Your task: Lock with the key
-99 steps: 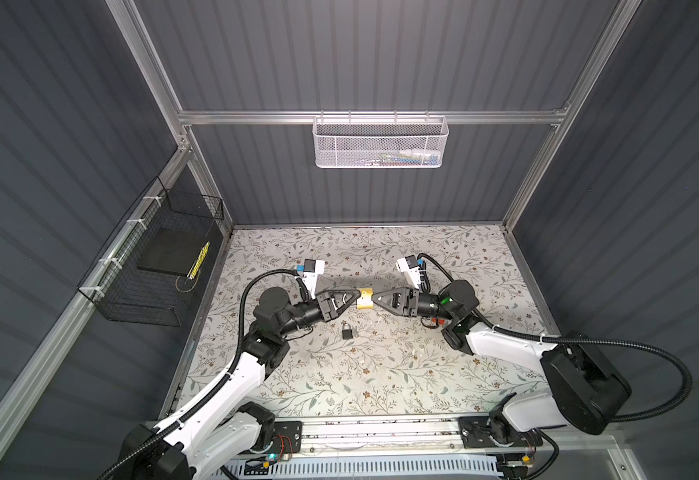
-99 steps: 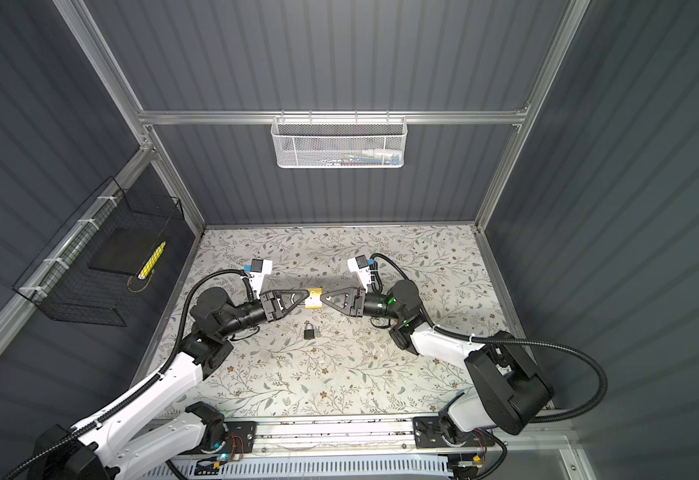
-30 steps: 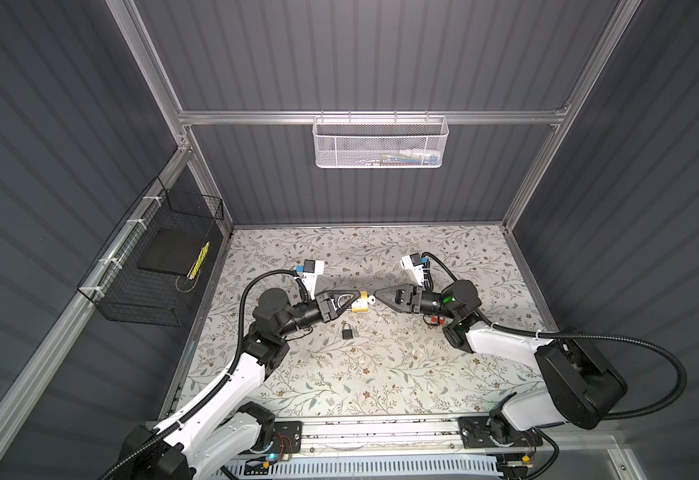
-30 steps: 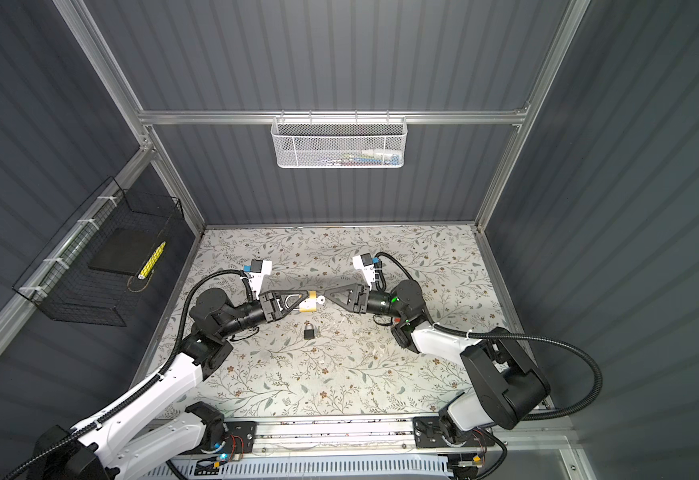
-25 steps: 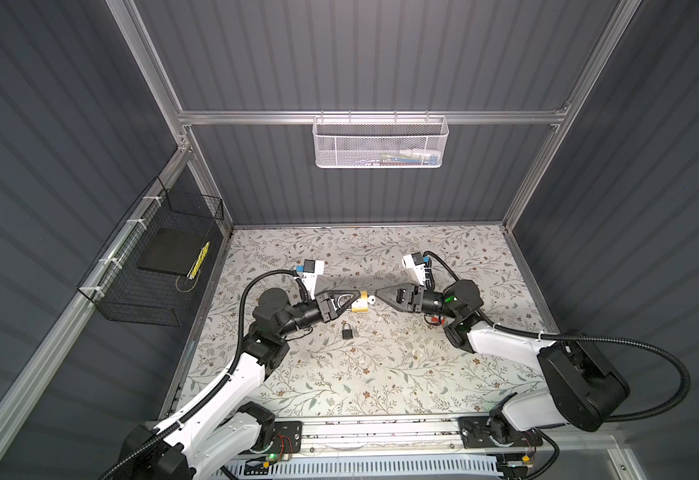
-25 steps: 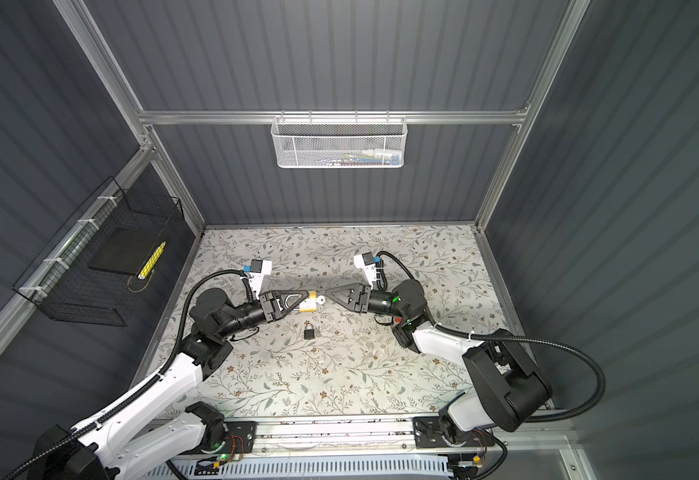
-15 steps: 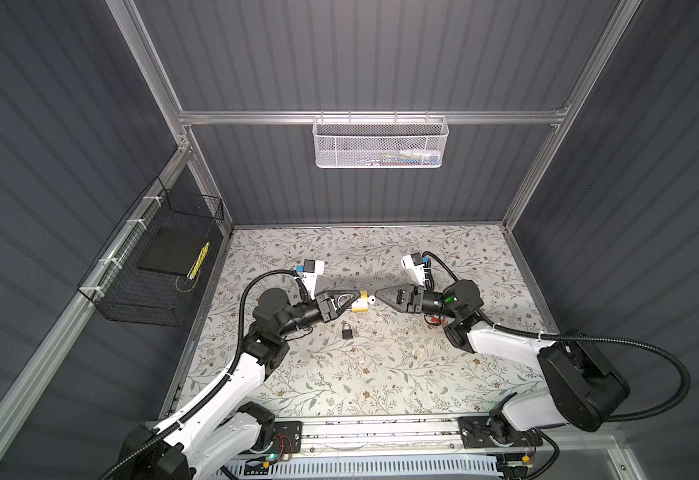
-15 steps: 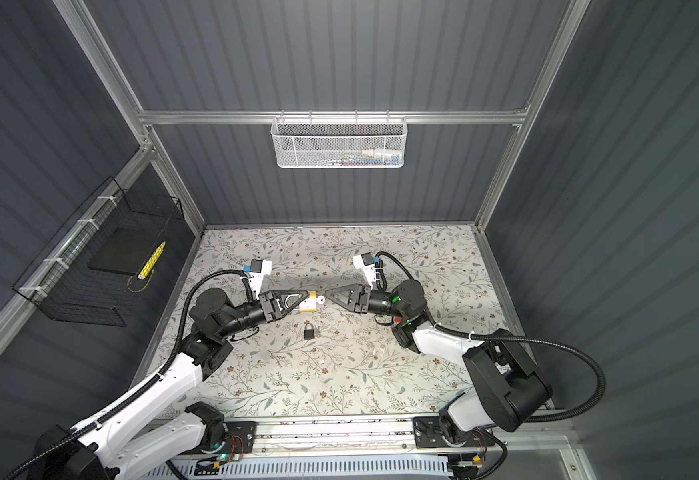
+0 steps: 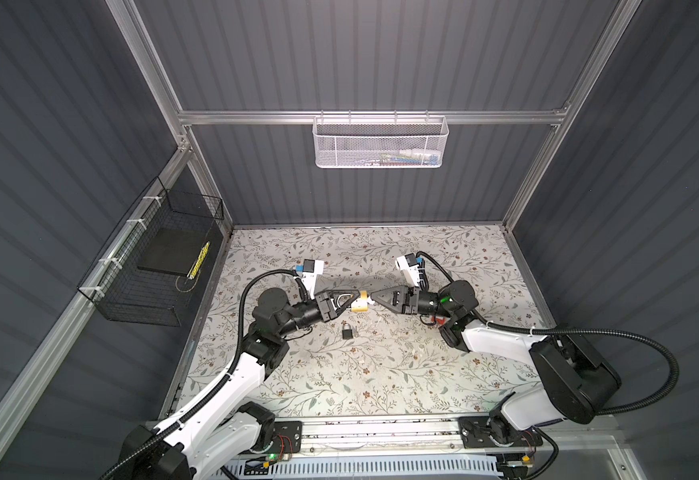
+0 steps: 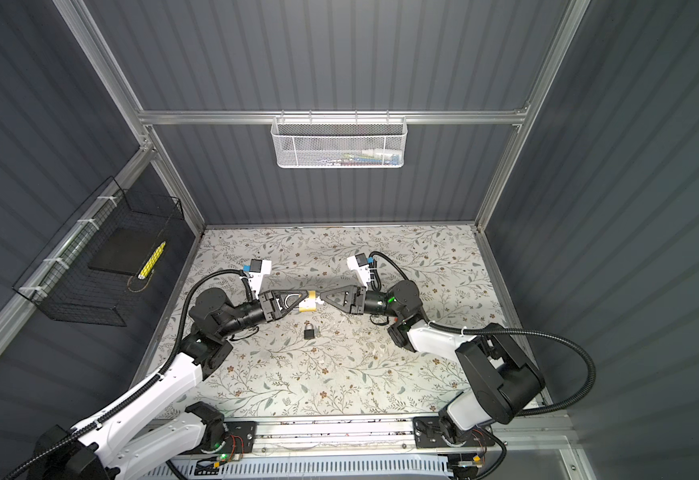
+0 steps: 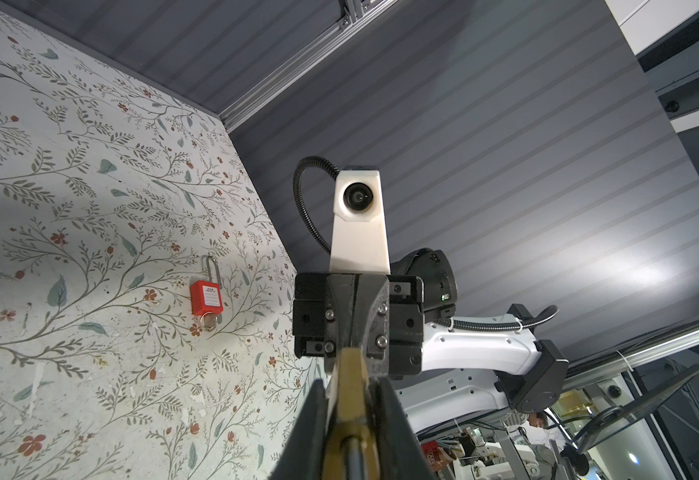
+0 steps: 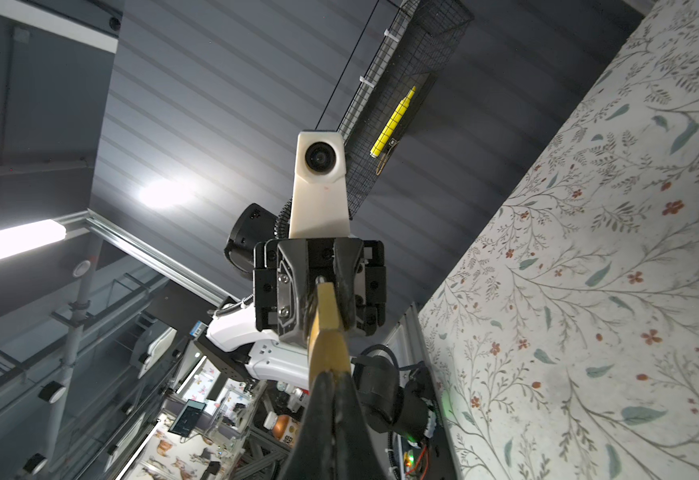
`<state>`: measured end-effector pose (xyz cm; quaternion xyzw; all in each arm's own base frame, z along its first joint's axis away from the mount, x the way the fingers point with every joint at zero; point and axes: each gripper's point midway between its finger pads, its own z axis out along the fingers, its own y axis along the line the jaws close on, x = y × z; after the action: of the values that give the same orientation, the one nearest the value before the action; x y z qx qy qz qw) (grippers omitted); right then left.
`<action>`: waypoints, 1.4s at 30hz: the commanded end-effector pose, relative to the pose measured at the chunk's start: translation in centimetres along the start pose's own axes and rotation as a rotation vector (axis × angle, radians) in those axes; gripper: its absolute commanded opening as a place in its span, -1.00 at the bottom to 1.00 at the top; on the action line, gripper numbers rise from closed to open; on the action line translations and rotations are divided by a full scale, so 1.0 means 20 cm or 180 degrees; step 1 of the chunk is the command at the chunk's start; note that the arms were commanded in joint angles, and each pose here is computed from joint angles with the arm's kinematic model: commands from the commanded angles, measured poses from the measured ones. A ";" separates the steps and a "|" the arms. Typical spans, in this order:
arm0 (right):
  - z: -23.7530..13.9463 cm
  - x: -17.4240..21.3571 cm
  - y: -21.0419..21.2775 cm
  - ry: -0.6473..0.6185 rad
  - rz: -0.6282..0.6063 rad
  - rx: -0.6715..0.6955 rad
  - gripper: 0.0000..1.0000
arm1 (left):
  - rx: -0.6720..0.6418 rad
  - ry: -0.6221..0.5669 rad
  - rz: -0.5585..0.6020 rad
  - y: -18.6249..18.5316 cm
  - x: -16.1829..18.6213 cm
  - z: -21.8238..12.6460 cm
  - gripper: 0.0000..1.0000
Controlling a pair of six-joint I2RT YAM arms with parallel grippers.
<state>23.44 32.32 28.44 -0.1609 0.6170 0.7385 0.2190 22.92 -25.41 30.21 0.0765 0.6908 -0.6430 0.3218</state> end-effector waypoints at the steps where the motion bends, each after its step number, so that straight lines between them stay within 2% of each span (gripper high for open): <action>1: 0.01 0.00 0.04 0.0042 -0.0091 -0.0070 -1.00 | 0.0189 -0.0036 0.0154 -0.09 -0.02 -0.01 -1.00; 12: -0.08 -0.01 0.03 -0.0153 -0.0227 0.0097 -1.00 | 0.0150 -0.0108 0.0156 -0.08 -0.03 -0.02 -1.00; 29: -0.23 -0.03 -0.05 -0.0418 -0.0190 0.0300 -1.00 | 0.0121 -0.0100 0.0136 -0.06 -0.02 -0.02 -1.00; 33: -0.28 -0.04 -0.10 -0.0548 -0.0149 0.0460 -1.00 | -0.0059 0.0018 0.0097 0.03 0.02 -0.01 -1.00; 38: -0.34 -0.02 -0.18 -0.0628 -0.0126 0.0708 -1.00 | -0.0511 0.0369 -0.0049 0.26 0.15 0.01 -1.00; 42: -0.41 0.01 -0.25 -0.0739 -0.0077 0.0915 -1.00 | -0.0707 0.0585 -0.0188 0.43 0.24 0.03 -1.00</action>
<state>25.24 25.82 23.68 -0.0624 0.6724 0.6736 0.3003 23.97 -25.99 22.26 0.0587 0.7737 -0.5772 0.2547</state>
